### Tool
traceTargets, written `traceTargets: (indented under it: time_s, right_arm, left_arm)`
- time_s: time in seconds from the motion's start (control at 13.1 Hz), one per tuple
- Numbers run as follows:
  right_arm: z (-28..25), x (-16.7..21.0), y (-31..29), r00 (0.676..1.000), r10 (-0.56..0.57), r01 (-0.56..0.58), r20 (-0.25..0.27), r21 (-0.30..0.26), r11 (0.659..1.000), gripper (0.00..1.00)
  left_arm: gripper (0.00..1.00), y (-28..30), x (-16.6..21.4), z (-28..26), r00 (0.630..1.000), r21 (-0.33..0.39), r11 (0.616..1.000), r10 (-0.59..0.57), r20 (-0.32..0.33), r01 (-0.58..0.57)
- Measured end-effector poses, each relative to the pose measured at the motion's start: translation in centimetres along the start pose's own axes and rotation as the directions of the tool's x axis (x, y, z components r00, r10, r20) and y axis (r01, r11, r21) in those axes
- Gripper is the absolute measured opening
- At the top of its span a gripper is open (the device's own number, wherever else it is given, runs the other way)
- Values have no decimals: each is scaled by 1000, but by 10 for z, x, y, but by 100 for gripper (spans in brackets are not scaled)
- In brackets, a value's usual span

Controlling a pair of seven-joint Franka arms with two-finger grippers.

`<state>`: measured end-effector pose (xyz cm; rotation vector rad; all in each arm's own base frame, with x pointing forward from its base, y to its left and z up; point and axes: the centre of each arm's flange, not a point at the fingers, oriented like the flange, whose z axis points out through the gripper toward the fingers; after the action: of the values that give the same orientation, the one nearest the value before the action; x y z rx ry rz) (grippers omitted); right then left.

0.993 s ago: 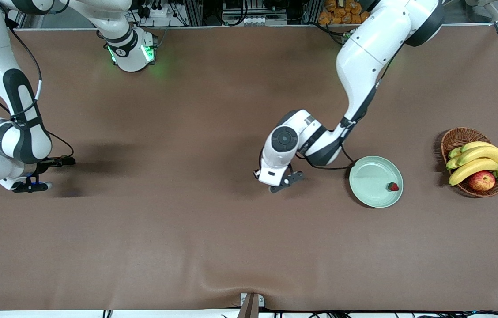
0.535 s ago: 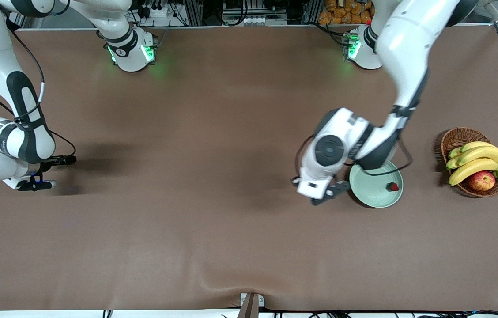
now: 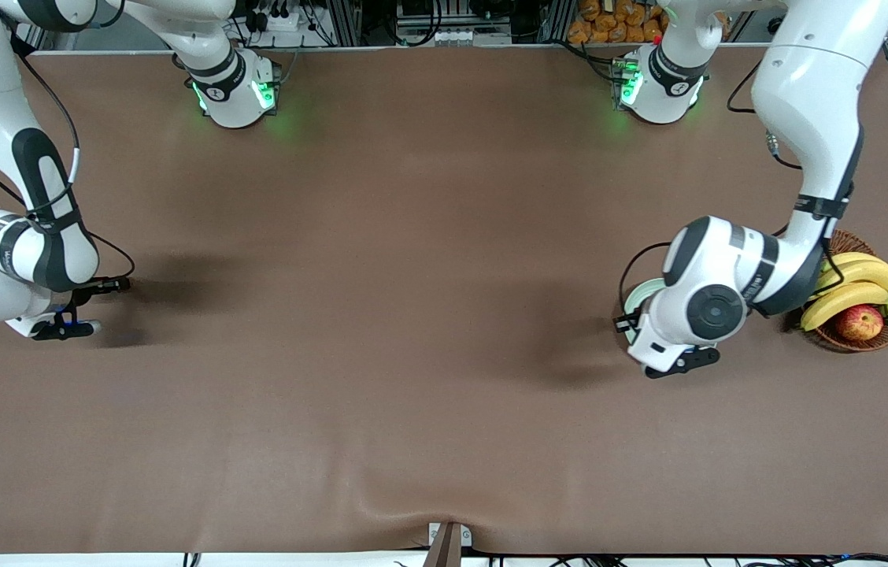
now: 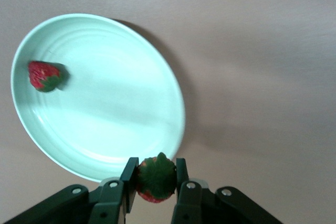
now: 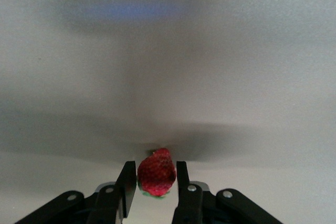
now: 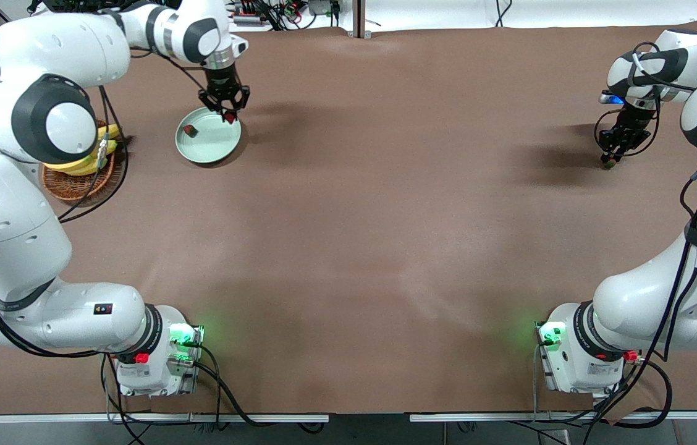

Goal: Collect all strawberries into plate
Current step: 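Place the second strawberry on the green plate with the left gripper, then set the third strawberry mid-table with the right gripper while the left gripper approaches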

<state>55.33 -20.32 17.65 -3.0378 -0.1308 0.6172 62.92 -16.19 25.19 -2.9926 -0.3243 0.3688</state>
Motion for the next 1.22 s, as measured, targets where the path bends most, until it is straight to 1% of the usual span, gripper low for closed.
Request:
traceTargets:
  time_s: [0.15,0.23,0.31,0.38,0.46,0.53,0.61,0.69,0.76,0.84,0.92,0.99,1.07,1.22]
  right_arm:
    - [-1,0,0,1000,-3,3,-1,-1,1000,29]
    - [-1,0,0,1000,-6,6,-1,-1,1000,29]
    - [-1,0,0,1000,-12,12,-2,-1,1000,28]
    - [-2,1,-1,1000,-16,16,-5,-3,1000,27]
    - [-6,4,-3,1000,-22,22,-17,-7,1000,27]
    - [-14,12,-10,999,-36,36,-38,-18,999,27]
    - [-30,23,-25,997,-42,40,-69,-27,999,27]
    - [-48,37,-48,994,-21,18,-108,-24,1000,27]
    - [-66,51,-80,990,8,-11,-143,-14,1000,27]
    - [-81,64,-123,985,44,-43,-169,9,999,27]
    - [-89,73,-171,979,97,-88,-181,57,994,27]
    - [-92,79,-223,970,166,-144,-175,130,981,27]
    - [-90,81,-277,960,239,-205,-148,212,955,27]
    - [-82,75,-379,938,342,-300,-62,353,886,27]
  left_arm:
    - [33,-24,8,19,999,-20,999,40,-1,-40]
    - [33,-34,11,25,998,-28,998,56,-2,-56]
    - [38,-45,14,31,998,-34,997,68,0,-68]
    - [38,-53,17,35,997,-39,997,73,2,-73]
    - [44,-58,18,37,997,-42,996,73,2,-73]
    - [52,-60,19,35,997,-44,996,72,-2,-72]
    - [63,-59,19,31,997,-45,996,72,-9,-72]
    - [72,-59,19,24,997,-47,996,73,-21,-74]
    - [83,-58,18,14,997,-48,996,73,-36,-75]
    - [92,-59,17,2,996,-48,996,73,-53,-76]
    - [99,-58,14,-11,995,-47,996,75,-68,-78]
    - [100,-56,11,-24,993,-48,995,79,-87,-84]
    - [100,-52,6,-38,991,-49,995,87,-104,-92]
    - [100,-39,-5,-62,987,-48,992,107,-117,-113]
